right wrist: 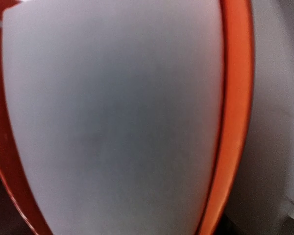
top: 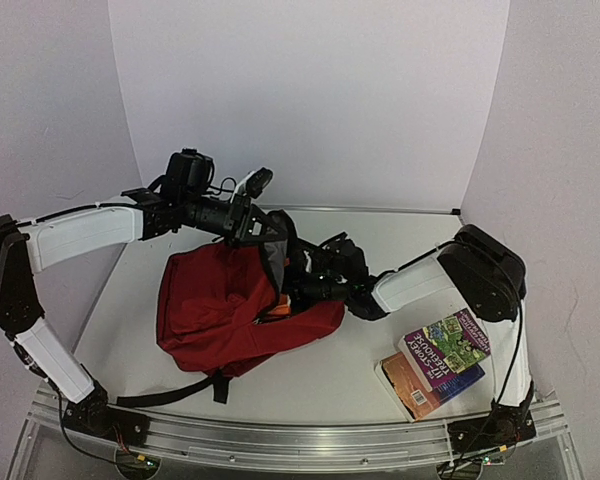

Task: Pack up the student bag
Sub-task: Place the book in the student bag.

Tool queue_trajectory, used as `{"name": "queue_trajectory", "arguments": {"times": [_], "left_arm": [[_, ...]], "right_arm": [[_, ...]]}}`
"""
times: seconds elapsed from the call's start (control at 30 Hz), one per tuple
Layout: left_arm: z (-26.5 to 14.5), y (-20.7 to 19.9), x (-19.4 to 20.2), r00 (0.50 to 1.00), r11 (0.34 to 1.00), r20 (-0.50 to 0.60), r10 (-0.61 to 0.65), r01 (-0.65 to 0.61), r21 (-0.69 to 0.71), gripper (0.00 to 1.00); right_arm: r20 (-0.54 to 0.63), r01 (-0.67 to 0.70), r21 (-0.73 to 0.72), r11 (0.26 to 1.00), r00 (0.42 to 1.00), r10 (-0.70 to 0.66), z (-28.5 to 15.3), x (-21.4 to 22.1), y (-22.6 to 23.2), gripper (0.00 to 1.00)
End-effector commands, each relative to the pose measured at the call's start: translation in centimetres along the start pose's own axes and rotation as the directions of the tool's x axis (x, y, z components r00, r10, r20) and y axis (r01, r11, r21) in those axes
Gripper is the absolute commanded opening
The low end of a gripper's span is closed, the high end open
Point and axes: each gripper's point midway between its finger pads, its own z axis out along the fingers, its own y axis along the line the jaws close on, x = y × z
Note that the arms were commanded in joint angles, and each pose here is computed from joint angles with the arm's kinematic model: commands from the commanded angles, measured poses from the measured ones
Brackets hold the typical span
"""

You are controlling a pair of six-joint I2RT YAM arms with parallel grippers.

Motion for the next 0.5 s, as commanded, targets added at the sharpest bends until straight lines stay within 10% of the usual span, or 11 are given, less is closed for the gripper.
{"name": "queue_trajectory", "arguments": {"times": [0.0,0.33,0.47], "left_arm": [[-0.2,-5.6,-1.8,0.983,0.975,0.025,0.182,-0.184,0.127,0.0],[-3.2,-3.2,-1.2,0.973,0.987,0.178,0.144,-0.127,-0.103,0.0],[-6.8,-0.3,-0.4,0.953,0.976,0.299,0.053,0.014,-0.217,0.0]], "right_arm": [[0.041,0.194,0.061,0.979,0.98,-0.196,2.1,-1.9,2.6,0.27],[0.107,0.266,0.265,0.927,0.947,-0.302,1.2,-5.2,-0.7,0.44],[0.129,0.293,0.359,0.886,0.925,-0.358,-0.8,-6.5,-1.3,0.68]]}}
